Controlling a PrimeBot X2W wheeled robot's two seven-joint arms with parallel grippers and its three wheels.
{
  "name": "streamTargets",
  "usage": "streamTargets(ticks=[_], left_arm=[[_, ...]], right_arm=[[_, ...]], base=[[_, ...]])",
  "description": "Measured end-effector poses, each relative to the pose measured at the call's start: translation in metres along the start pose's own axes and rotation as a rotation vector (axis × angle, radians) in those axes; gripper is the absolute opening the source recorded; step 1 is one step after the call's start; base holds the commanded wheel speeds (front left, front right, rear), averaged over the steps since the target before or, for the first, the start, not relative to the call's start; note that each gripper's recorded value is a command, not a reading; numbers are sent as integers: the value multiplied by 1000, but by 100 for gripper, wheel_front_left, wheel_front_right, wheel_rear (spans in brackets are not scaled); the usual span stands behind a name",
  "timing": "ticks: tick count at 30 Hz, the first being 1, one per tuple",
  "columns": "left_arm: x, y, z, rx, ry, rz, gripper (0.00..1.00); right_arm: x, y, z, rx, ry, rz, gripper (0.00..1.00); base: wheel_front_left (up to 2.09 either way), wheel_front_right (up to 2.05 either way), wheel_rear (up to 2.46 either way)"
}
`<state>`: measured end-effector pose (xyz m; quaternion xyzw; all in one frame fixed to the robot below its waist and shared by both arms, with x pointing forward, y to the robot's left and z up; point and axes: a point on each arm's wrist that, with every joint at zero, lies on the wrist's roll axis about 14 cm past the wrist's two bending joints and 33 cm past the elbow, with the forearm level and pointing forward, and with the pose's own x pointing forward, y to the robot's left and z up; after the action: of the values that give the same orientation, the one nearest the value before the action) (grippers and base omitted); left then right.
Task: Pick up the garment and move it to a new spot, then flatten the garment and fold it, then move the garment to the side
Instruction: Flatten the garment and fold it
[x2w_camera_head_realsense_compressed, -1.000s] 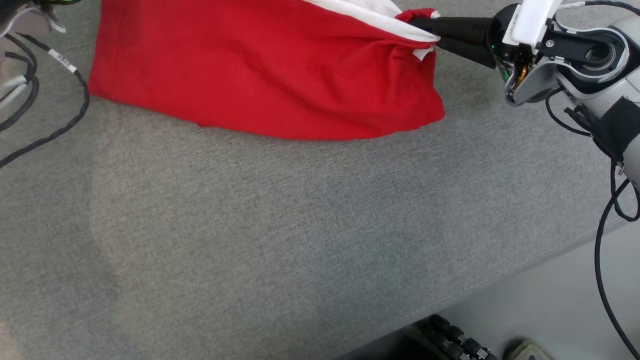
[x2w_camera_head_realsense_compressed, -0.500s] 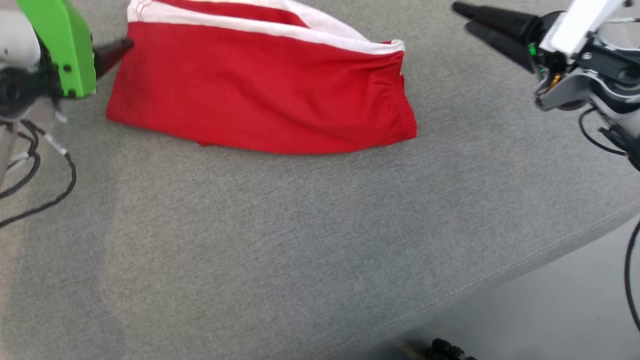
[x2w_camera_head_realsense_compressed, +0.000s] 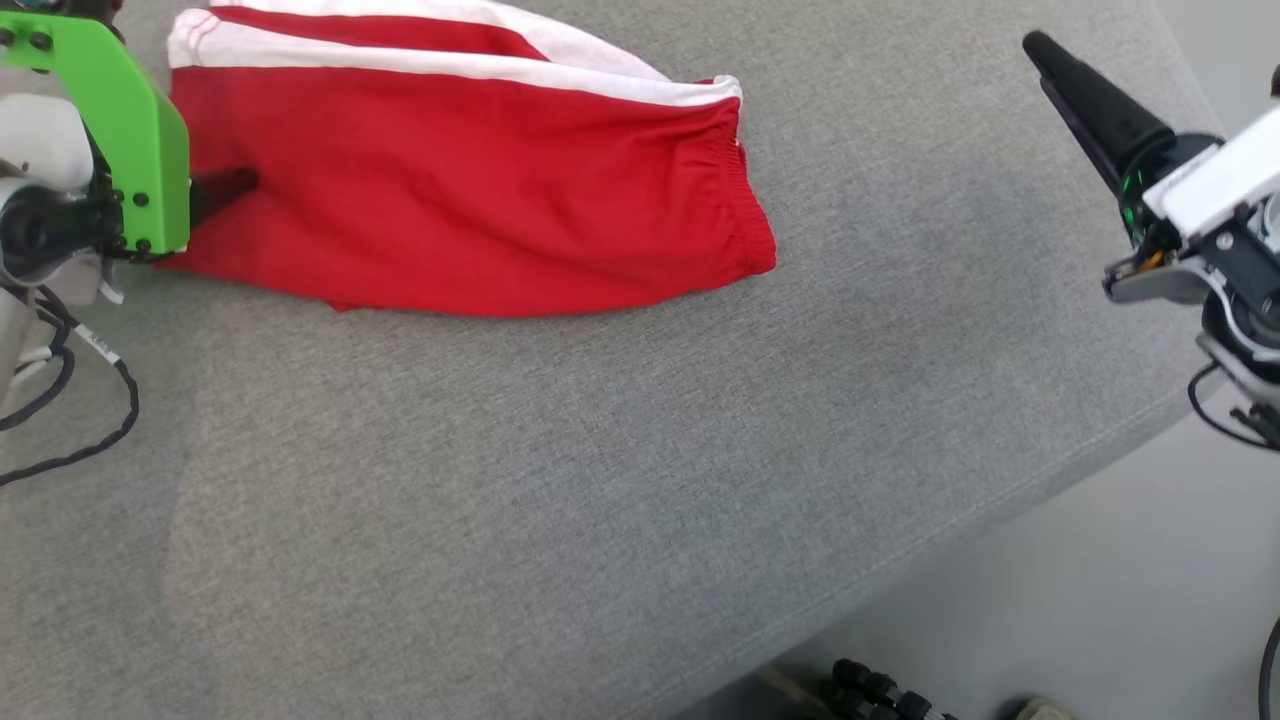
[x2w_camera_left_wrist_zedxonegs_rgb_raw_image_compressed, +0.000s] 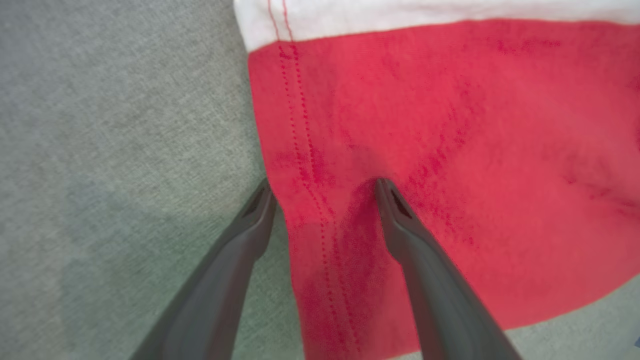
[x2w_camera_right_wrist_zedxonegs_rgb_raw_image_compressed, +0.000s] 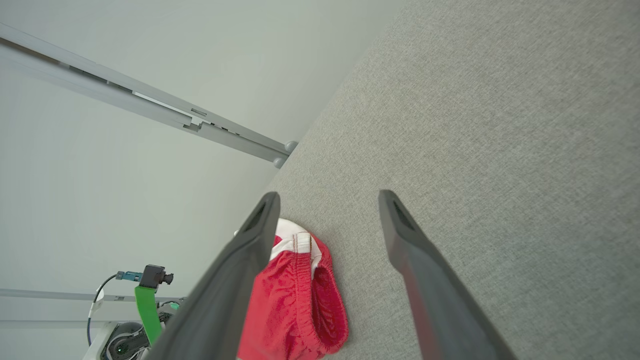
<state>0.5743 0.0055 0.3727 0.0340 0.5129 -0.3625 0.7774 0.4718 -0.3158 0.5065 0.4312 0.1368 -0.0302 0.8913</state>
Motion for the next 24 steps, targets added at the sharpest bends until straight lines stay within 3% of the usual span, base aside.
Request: streamTargets(ticks=[5,6,8,9,24], left_arm=[[12,-21,10,-31,-7,-83,100],[14,-27,13,-30,-12,-100,96],[17,-30,15,-20,-9,-103,41],[17,-29,15,-12,-7,-94,0],[-27,-38,-8,-30,13,-62,0]], right_arm=[[-14,-17,-4,-25,-61,-35,100],[-16,-19,-7,-26,-64,-40,100],[-19,-23,-13,-30,-66,-49,100],[-19,-24,-16,-29,-67,-49,100],[-34,-16,-38,11,-71,-10,100]], base=[[0,0,0],[0,0,0],[0,0,0],[0,0,0],[0,0,0]])
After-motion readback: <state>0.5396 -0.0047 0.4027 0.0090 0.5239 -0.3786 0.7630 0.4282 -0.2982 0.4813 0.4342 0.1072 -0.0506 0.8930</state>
